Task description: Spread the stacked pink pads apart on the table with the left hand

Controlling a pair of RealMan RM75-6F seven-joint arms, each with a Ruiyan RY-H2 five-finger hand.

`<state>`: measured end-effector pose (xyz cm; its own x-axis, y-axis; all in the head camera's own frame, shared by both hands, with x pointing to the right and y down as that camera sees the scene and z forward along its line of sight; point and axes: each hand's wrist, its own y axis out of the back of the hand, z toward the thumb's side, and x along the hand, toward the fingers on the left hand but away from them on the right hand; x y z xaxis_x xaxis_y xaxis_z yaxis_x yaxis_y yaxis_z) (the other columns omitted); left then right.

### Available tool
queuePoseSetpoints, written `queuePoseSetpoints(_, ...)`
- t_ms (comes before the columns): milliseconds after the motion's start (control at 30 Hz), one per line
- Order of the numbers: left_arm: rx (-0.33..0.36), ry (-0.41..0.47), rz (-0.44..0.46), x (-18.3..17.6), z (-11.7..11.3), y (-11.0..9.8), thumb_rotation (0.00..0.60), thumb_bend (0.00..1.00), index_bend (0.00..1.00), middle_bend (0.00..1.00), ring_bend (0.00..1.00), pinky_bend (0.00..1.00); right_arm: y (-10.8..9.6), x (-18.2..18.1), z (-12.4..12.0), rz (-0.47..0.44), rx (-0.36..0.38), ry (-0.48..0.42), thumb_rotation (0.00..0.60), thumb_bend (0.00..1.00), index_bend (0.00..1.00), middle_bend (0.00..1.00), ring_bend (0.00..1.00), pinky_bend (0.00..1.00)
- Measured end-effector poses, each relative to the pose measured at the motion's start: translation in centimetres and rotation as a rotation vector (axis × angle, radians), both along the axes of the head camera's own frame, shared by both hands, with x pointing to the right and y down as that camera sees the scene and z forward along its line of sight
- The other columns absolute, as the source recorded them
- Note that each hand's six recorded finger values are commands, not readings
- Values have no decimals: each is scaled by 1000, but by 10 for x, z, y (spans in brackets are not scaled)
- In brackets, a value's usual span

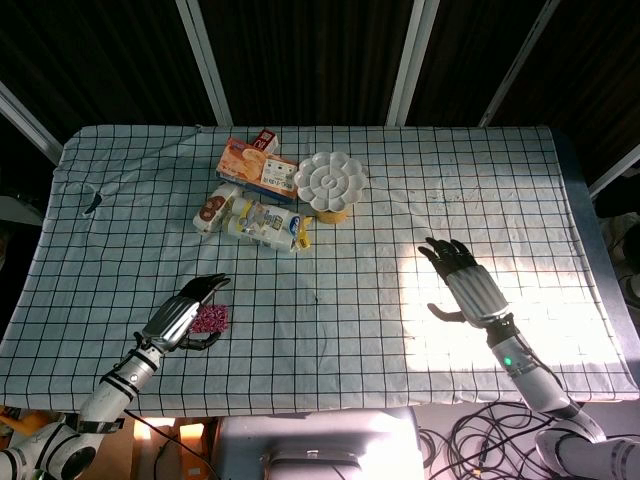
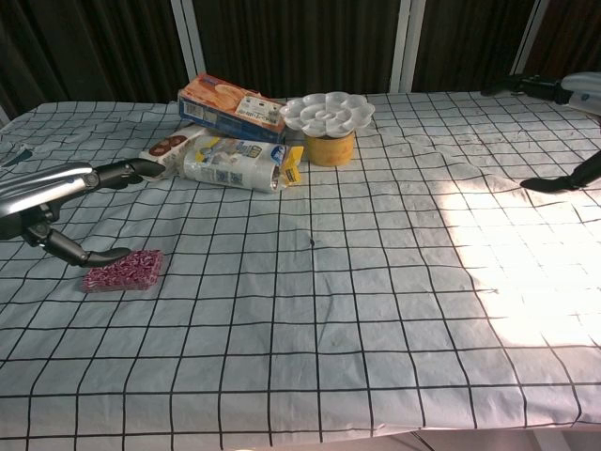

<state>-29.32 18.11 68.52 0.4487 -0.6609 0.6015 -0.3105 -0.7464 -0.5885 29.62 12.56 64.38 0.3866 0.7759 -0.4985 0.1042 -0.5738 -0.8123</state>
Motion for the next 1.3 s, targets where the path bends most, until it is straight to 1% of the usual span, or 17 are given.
queuePoseSetpoints(200,11,-22,14,-2,-2,3,600,328,0,0,0,0,2,3,3,5,-9,1,600,194,0,0,0,0)
queuePoseSetpoints(300,22,-34,26,-3,-5,5,600,329,0,4,0,0,4,8,0,8,1,1,600,194,0,0,0,0)
queuePoseSetpoints(400,38,-64,48,-6,-7,8,600,330,0,35,0,0,9,18,-7,14,22,14,600,194,0,0,0,0)
queuePoseSetpoints(500,59,-125,76,-12,-6,12,600,329,19,73,0,0,18,34,-16,21,62,49,600,194,0,0,0,0)
queuePoseSetpoints(533,71,-159,88,-14,-6,13,600,329,33,90,0,0,22,40,-19,28,74,63,600,194,0,0,0,0)
queuePoseSetpoints(633,99,-257,120,-19,-3,17,600,332,65,124,0,0,42,65,-30,59,94,114,600,194,0,0,0,0)
queuePoseSetpoints(700,106,-314,135,-21,1,20,600,334,79,140,0,0,56,81,-35,77,82,143,600,194,0,0,0,0)
queuePoseSetpoints(733,105,-346,142,-21,4,23,600,335,87,149,0,0,60,85,-36,82,75,147,600,194,0,0,0,0)
queuePoseSetpoints(867,77,-418,145,-19,20,29,600,335,104,168,0,0,68,91,-40,91,60,134,600,194,0,0,0,0)
queuePoseSetpoints(1000,59,-450,151,-14,32,31,600,336,104,167,0,0,71,94,-40,90,53,138,600,194,0,0,0,0)
queuePoseSetpoints(1133,60,-455,153,-13,34,30,600,335,114,165,0,0,72,95,-39,90,46,141,600,194,0,0,0,0)
queuePoseSetpoints(1300,80,-494,139,-19,39,23,600,336,179,186,15,0,74,98,-32,98,-6,147,600,194,0,0,0,0)
